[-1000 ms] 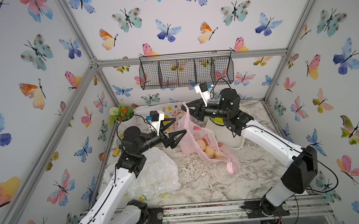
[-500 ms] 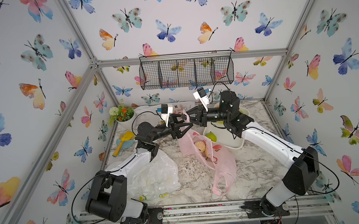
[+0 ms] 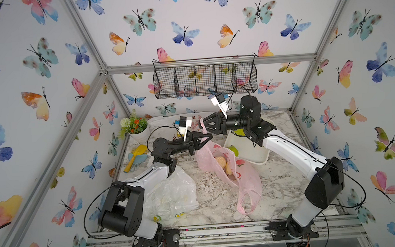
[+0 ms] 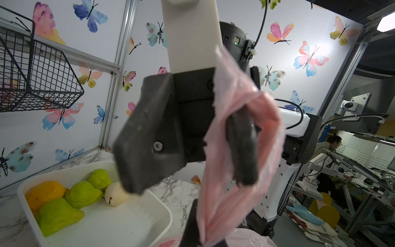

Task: Place the pears into plastic bags & tie knots
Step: Tie the plastic bag at the center of the board.

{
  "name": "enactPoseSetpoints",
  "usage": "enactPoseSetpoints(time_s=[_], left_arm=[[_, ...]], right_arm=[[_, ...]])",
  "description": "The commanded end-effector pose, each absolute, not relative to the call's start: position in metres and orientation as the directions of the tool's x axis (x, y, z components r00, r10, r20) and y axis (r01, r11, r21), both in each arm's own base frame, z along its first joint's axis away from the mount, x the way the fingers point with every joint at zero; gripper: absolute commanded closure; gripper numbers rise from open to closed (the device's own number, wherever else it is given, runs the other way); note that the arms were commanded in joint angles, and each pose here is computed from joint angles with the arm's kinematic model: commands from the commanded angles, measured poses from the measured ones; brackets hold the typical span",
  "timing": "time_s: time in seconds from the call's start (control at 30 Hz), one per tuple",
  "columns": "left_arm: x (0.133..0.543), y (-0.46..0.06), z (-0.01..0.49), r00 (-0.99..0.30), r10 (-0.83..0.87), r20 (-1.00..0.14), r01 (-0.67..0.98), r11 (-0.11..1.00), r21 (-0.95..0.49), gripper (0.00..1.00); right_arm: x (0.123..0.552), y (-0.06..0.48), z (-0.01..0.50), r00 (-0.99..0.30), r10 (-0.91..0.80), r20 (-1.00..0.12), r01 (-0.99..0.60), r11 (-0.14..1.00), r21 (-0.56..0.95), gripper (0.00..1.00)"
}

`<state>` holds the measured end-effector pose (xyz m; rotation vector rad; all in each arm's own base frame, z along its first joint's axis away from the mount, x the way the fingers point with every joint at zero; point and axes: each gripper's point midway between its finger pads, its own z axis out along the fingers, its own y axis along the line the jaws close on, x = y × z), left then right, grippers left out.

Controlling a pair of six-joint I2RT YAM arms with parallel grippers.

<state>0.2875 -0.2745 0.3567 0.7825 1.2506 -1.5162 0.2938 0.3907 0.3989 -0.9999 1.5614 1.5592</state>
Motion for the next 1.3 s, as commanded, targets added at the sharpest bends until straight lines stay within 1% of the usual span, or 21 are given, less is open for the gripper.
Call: enactPoseSetpoints(time_s=[0.0,0.03,0.1,0.13,0.17,0.23,0.3,0.4,0.47,0.53,0.57,0.63,0.67,0.73,0.8,0.83,0.9,1.03,1.13,1.27], left_arm=[[0.315,-0.261,0.36,-0.336,-0.331,-0.882,0.905,0.146,-0.4,1.0],[0.337,-0.253,0.351,-0.377,-0.346,-0.859,0.849,0.24,-0.47,1.0],[0.375,-0.232,0.329,-0.416,-0.347,-0.841,0.731,0.423,-0.536,1.0],[0.391,-0.218,0.321,-0.415,-0.356,-0.837,0.672,0.5,-0.546,1.0],[0.403,-0.205,0.315,-0.418,-0.378,-0.826,0.62,0.546,-0.563,1.0],[0.427,-0.182,0.302,-0.451,-0.418,-0.788,0.531,0.584,-0.614,1.0],[0.443,-0.175,0.289,-0.494,-0.416,-0.764,0.478,0.604,-0.638,1.0],[0.456,-0.174,0.275,-0.526,-0.402,-0.75,0.445,0.621,-0.645,1.0],[0.463,-0.171,0.268,-0.536,-0.392,-0.748,0.424,0.641,-0.64,1.0],[0.47,-0.164,0.261,-0.541,-0.383,-0.749,0.4,0.666,-0.63,1.0],[0.472,-0.162,0.258,-0.543,-0.38,-0.749,0.389,0.677,-0.625,1.0],[0.474,-0.159,0.257,-0.544,-0.379,-0.749,0.383,0.682,-0.623,1.0],[0.475,-0.159,0.257,-0.545,-0.38,-0.747,0.382,0.681,-0.625,1.0],[0.474,-0.161,0.257,-0.551,-0.379,-0.743,0.39,0.671,-0.631,1.0],[0.473,-0.163,0.258,-0.555,-0.379,-0.74,0.396,0.662,-0.636,1.0],[0.472,-0.162,0.258,-0.555,-0.378,-0.741,0.398,0.661,-0.636,1.0],[0.472,-0.162,0.258,-0.552,-0.375,-0.744,0.4,0.664,-0.631,1.0],[0.469,-0.164,0.259,-0.557,-0.373,-0.742,0.404,0.659,-0.635,1.0],[0.466,-0.164,0.262,-0.554,-0.373,-0.744,0.407,0.658,-0.633,1.0],[0.464,-0.162,0.265,-0.55,-0.365,-0.752,0.41,0.666,-0.623,1.0]], right_arm=[[0.311,0.368,0.413,-0.424,-0.01,-0.906,-0.903,0.08,0.421,0.42],[0.322,0.351,0.415,-0.418,0.013,-0.908,-0.898,0.147,0.415,0.37],[0.348,0.311,0.415,-0.402,0.048,-0.915,-0.867,0.301,0.396,0.32],[0.36,0.289,0.411,-0.398,0.055,-0.916,-0.84,0.379,0.388,0.31],[0.37,0.271,0.404,-0.398,0.058,-0.916,-0.812,0.444,0.38,0.3],[0.388,0.231,0.377,-0.413,0.037,-0.91,-0.715,0.605,0.349,0.3],[0.394,0.205,0.341,-0.444,-0.016,-0.896,-0.62,0.728,0.294,0.3],[0.382,0.176,0.288,-0.501,-0.099,-0.86,-0.522,0.827,0.209,0.29],[0.368,0.163,0.265,-0.529,-0.134,-0.838,-0.493,0.852,0.175,0.27],[0.349,0.157,0.255,-0.525,-0.161,-0.836,-0.503,0.851,0.152,0.25],[0.336,0.161,0.254,-0.51,-0.172,-0.843,-0.544,0.823,0.162,0.23],[0.31,0.172,0.256,-0.468,-0.166,-0.868,-0.617,0.764,0.186,0.14],[0.301,0.179,0.255,-0.454,-0.16,-0.876,-0.633,0.751,0.19,0.13],[0.28,0.203,0.25,-0.407,-0.211,-0.889,-0.657,0.743,0.124,0.13],[0.255,0.237,0.254,-0.305,-0.291,-0.907,-0.7,0.714,0.006,0.12],[0.242,0.254,0.257,-0.253,-0.331,-0.909,-0.725,0.687,-0.048,0.11],[0.223,0.283,0.261,-0.183,-0.392,-0.901,-0.778,0.619,-0.111,0.09],[0.2,0.333,0.259,-0.033,-0.494,-0.869,-0.852,0.468,-0.234,0.05],[0.185,0.364,0.265,0.051,-0.5,-0.864,-0.883,0.381,-0.273,0.03],[0.165,0.389,0.268,0.109,-0.481,-0.87,-0.91,0.304,-0.282,0.02]])
